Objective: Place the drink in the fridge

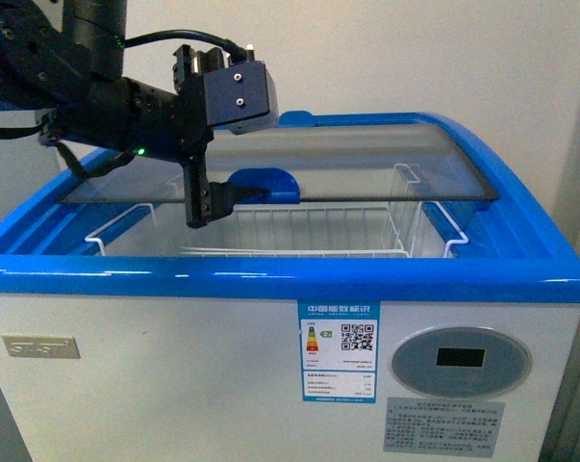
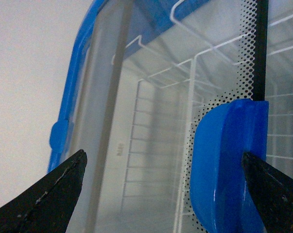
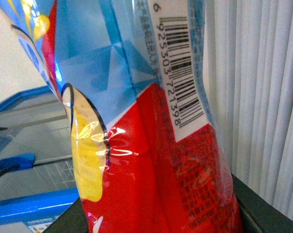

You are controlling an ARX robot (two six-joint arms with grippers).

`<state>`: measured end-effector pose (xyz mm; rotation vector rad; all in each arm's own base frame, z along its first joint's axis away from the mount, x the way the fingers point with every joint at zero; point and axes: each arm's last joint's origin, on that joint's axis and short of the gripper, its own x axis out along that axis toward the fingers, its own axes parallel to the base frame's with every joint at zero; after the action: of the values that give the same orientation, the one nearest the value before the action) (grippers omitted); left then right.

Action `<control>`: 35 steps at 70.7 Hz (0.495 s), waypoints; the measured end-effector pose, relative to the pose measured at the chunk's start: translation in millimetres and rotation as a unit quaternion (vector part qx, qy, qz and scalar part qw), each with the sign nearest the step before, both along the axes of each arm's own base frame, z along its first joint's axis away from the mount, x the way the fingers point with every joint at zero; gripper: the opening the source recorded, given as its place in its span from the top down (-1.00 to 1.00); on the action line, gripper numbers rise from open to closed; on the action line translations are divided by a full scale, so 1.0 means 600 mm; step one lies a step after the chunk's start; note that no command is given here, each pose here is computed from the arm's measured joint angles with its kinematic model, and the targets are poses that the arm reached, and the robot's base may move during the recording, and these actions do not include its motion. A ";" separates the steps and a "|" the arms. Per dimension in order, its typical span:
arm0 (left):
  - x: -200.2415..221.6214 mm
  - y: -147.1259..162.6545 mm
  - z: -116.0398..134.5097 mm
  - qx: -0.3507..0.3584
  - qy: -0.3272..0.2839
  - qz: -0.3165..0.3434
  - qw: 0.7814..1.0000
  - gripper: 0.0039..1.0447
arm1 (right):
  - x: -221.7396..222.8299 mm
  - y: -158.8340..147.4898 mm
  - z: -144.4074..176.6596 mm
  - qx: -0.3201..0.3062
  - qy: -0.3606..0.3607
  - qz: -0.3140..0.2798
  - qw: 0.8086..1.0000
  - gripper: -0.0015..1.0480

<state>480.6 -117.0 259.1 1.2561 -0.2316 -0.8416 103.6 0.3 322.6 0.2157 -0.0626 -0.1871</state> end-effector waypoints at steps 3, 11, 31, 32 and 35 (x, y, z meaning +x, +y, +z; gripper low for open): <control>0.022 -0.007 0.006 0.005 -0.022 0.017 1.000 -0.85 | 0.000 0.000 0.000 0.000 0.000 0.000 1.000 0.12; 0.058 -0.019 0.011 0.014 -0.058 0.039 0.997 -0.85 | 0.000 0.000 0.000 0.000 0.000 0.000 1.000 0.12; 0.118 -0.042 -0.001 0.011 -0.164 0.105 0.981 -0.85 | 0.000 0.000 0.000 0.000 0.000 0.000 1.000 0.12; 0.119 -0.042 -0.001 0.010 -0.169 0.108 0.980 -0.85 | 0.000 0.000 0.000 0.000 0.000 0.000 1.000 0.12; 0.119 -0.041 -0.006 0.007 -0.174 0.117 0.978 -0.85 | 0.000 0.000 0.000 0.000 0.000 0.000 1.000 0.12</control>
<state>551.8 -141.7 255.5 1.4096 -0.3504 -0.4187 103.6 0.3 322.6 0.2157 -0.0626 -0.1871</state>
